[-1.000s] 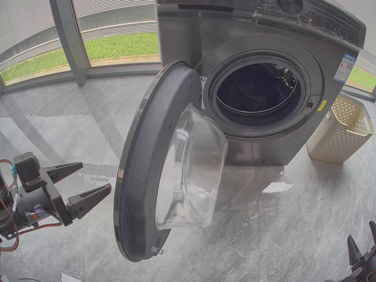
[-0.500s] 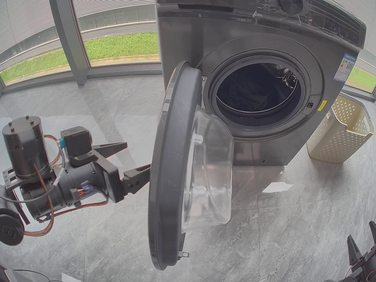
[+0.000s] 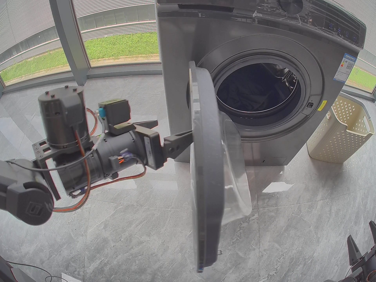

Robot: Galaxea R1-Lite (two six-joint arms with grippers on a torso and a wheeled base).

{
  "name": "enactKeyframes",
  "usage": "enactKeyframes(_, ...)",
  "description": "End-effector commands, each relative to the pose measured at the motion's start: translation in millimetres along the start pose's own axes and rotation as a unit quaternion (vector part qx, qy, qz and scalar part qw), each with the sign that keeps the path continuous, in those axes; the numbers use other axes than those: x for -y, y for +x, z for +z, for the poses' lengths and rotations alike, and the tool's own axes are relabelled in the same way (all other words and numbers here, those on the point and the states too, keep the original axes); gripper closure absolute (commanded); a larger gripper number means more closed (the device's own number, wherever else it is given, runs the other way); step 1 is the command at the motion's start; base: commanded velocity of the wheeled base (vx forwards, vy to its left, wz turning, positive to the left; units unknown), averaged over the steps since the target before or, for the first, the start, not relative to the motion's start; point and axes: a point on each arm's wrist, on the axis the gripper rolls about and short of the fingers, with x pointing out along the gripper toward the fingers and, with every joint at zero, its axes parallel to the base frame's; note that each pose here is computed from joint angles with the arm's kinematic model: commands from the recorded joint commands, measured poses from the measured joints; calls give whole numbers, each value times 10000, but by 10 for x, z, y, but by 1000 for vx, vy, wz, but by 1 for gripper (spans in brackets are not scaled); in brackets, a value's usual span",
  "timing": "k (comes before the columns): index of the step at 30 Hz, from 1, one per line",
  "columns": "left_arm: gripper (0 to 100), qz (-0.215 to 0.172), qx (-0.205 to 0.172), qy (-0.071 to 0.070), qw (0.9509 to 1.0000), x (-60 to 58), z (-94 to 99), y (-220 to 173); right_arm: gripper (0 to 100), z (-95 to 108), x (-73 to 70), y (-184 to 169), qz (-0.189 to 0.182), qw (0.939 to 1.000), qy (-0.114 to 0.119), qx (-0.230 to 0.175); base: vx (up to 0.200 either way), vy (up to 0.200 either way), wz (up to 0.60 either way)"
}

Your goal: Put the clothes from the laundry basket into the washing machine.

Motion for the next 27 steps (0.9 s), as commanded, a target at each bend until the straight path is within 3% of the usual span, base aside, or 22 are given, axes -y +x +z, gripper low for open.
enactKeyframes(1,0,-109,-131,-81,9998,65,-60,302,0,-46,0,4,2,10000,-1,-27,0,0,0)
enactKeyframes(18,0,-338,-153,-53,9993,207,-68,684,0,-46,0,5,2,10000,-1,-34,0,0,0)
enactKeyframes(27,0,-503,189,-80,9985,313,51,1046,0,-46,0,5,2,10000,-1,-34,0,0,0)
